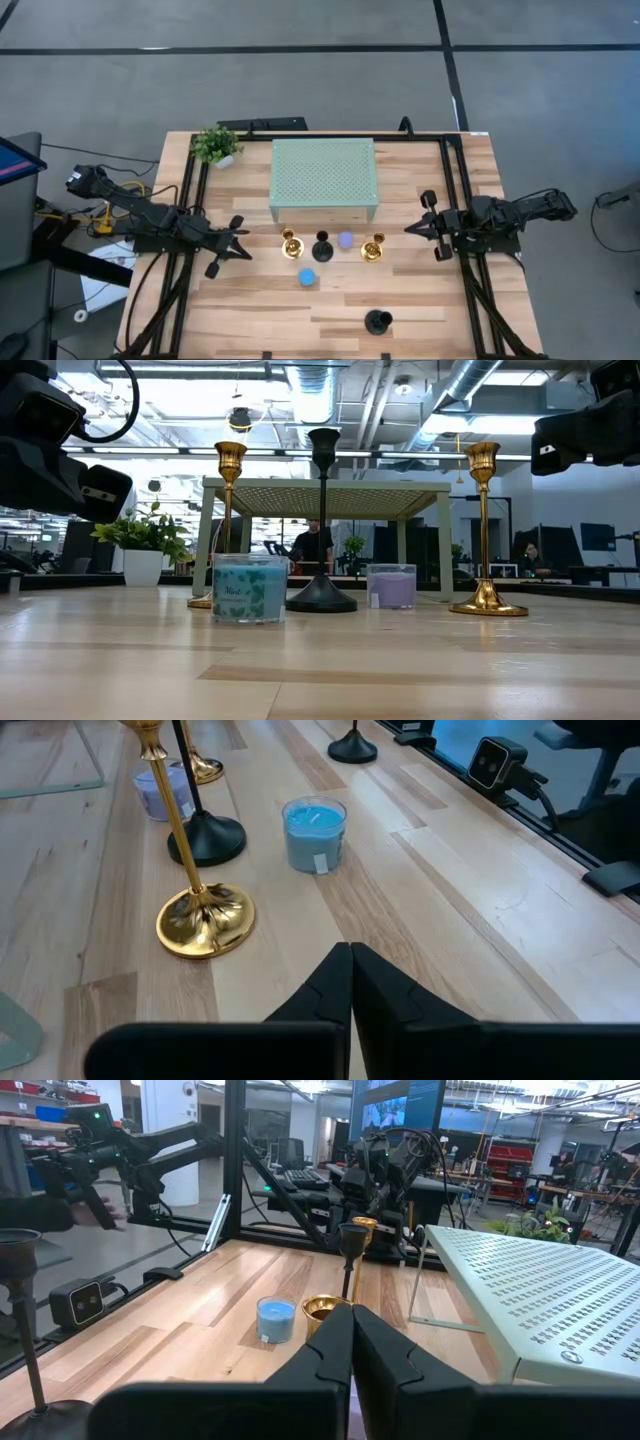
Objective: Pick & Place candle stick holders
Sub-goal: Put the left gold candle holder on the shelf
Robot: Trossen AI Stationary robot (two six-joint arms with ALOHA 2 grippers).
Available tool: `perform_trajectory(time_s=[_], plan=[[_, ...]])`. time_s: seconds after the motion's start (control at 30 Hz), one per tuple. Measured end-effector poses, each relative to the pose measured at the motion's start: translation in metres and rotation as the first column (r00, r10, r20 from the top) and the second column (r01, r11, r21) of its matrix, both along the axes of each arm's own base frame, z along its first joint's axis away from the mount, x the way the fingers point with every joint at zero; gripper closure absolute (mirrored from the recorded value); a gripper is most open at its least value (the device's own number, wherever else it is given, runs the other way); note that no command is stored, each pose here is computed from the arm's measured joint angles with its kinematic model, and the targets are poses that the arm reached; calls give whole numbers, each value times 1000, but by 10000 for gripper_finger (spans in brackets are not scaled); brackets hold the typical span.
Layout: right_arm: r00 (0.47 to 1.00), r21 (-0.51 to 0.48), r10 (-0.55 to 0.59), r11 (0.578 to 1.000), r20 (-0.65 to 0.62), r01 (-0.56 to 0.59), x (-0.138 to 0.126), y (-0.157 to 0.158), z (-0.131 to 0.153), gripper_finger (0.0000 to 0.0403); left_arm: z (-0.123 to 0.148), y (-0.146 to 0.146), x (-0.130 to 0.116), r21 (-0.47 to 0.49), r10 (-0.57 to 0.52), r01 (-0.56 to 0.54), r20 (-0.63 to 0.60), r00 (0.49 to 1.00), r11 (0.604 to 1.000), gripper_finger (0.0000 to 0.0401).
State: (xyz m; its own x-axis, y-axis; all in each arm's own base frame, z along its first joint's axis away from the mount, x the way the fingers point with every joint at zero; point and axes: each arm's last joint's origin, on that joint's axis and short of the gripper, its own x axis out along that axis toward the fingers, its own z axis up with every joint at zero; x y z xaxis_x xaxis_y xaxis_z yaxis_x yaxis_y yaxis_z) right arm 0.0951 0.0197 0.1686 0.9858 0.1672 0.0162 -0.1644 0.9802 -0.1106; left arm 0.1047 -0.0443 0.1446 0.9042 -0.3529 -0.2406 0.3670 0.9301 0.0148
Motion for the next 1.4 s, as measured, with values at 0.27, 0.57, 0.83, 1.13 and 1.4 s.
perform_trajectory(time_s=[0.27,0.57,0.83,1.13,1.4], plan=[[1000,-1,0,1000,0,0,0,0,0,403,2,0,0,-7,0,0,18,1000,1000,395],[1000,-1,0,1000,1,0,0,0,0,403,3,0,1,-12,0,0,27,1000,1000,395],[1000,0,0,1000,0,0,0,0,0,403,4,0,1,-17,0,0,39,999,1000,395],[1000,96,2,995,-14,-1,0,0,0,403,10,-1,2,-44,3,1,91,996,999,395],[1000,170,5,985,-24,-1,0,0,0,403,24,-1,3,-101,16,6,222,975,995,395]])
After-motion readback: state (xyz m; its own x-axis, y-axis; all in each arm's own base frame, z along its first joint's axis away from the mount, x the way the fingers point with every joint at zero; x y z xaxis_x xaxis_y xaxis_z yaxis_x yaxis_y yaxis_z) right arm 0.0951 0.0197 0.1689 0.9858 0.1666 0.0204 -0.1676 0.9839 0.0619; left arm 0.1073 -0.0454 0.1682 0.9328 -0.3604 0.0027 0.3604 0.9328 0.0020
